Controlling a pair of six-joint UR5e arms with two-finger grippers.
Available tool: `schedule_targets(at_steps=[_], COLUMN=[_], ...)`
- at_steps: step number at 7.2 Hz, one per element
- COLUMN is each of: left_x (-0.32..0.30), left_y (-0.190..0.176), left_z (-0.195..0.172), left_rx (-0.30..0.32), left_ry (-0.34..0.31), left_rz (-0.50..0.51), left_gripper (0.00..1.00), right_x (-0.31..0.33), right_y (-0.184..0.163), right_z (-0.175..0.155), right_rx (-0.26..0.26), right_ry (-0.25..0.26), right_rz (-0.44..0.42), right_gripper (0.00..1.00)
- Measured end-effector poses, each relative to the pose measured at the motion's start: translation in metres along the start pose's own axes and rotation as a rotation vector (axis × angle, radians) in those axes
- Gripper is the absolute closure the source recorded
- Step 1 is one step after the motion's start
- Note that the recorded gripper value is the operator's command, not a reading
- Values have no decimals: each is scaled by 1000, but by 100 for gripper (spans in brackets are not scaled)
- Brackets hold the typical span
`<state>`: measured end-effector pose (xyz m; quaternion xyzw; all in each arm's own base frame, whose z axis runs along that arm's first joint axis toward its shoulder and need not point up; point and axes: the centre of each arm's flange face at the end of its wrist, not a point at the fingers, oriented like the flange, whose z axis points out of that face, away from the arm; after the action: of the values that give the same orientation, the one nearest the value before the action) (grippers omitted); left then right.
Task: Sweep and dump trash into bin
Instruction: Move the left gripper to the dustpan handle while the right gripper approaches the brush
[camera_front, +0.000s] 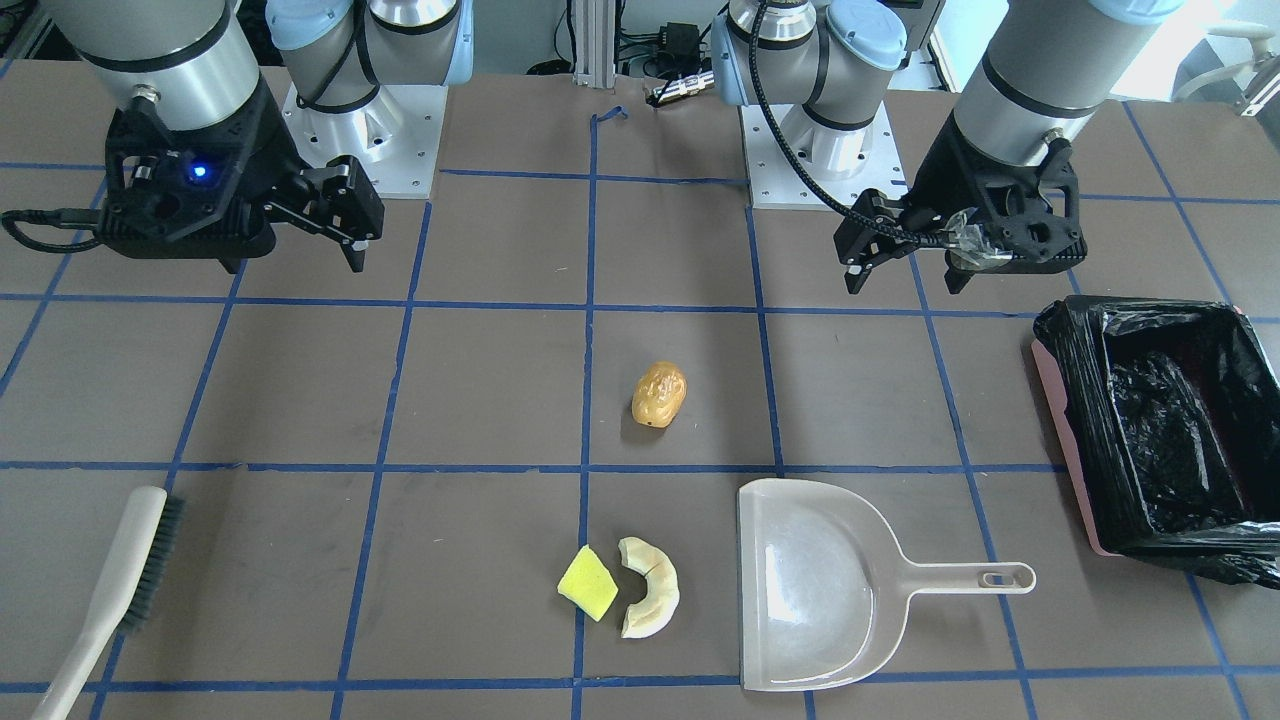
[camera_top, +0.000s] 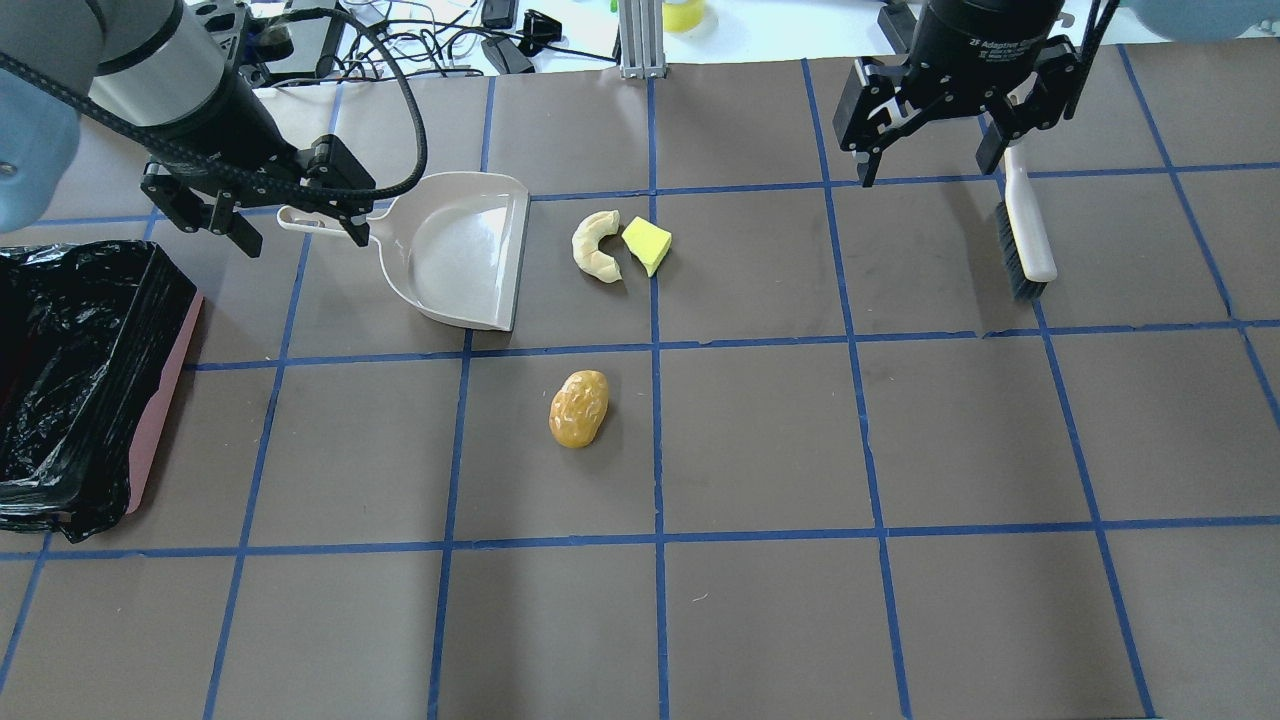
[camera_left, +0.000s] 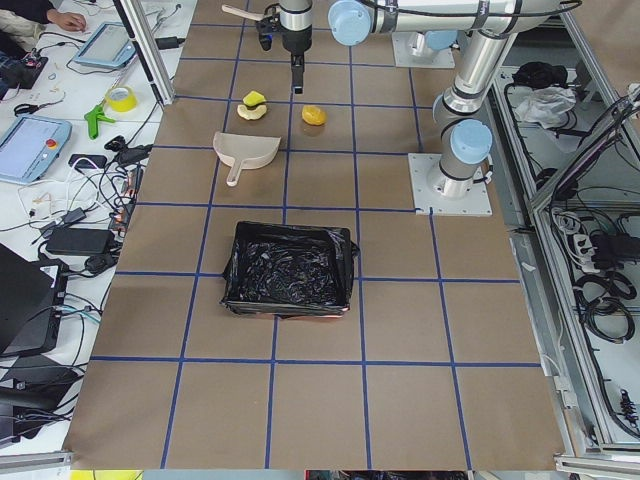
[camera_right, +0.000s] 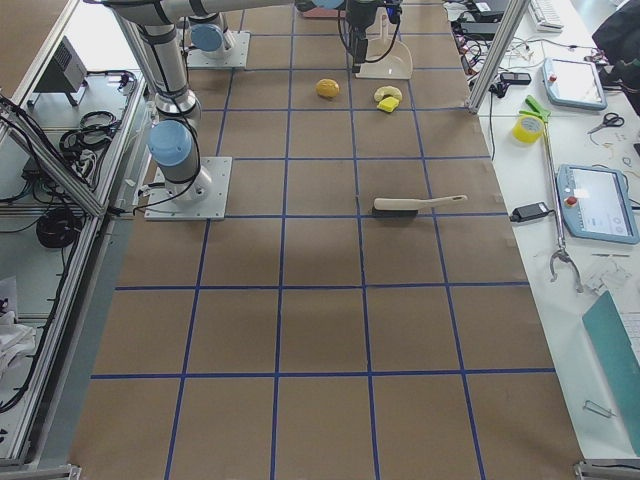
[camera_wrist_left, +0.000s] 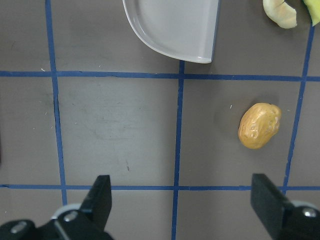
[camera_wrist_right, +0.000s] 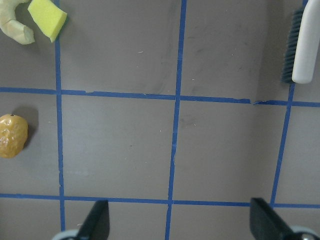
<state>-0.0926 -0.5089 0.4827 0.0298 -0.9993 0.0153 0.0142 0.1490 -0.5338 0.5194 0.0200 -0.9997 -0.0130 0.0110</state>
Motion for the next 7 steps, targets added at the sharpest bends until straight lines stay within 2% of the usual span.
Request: schedule_targets(at_steps=[2,3,4,5,6,7], left_x=[-26,-39,-49,-55,-58,-60], left_y=[-13,-18,-24,-34,-41,-42], left_z=[-1,2,6,12,27,54], left_rx=[41,43,52,84,95,79], left_ry=[1,3,2,7,14,15], left_rz=[-64,-139,-272,-448,-600,-724], left_gripper=[0,0,0,0,0,0], right_x=[36,55,73,86,95,110], right_y=[-22,-36,-51,-64,-75,-87], right_z=[1,4,9,17,23,28], right_rx=[41,70,102,124,135,152], right_ry=[-1,3,11,18,26,37], right_rz=[50,65,82,96,102,107], right_gripper=[0,0,0,0,0,0])
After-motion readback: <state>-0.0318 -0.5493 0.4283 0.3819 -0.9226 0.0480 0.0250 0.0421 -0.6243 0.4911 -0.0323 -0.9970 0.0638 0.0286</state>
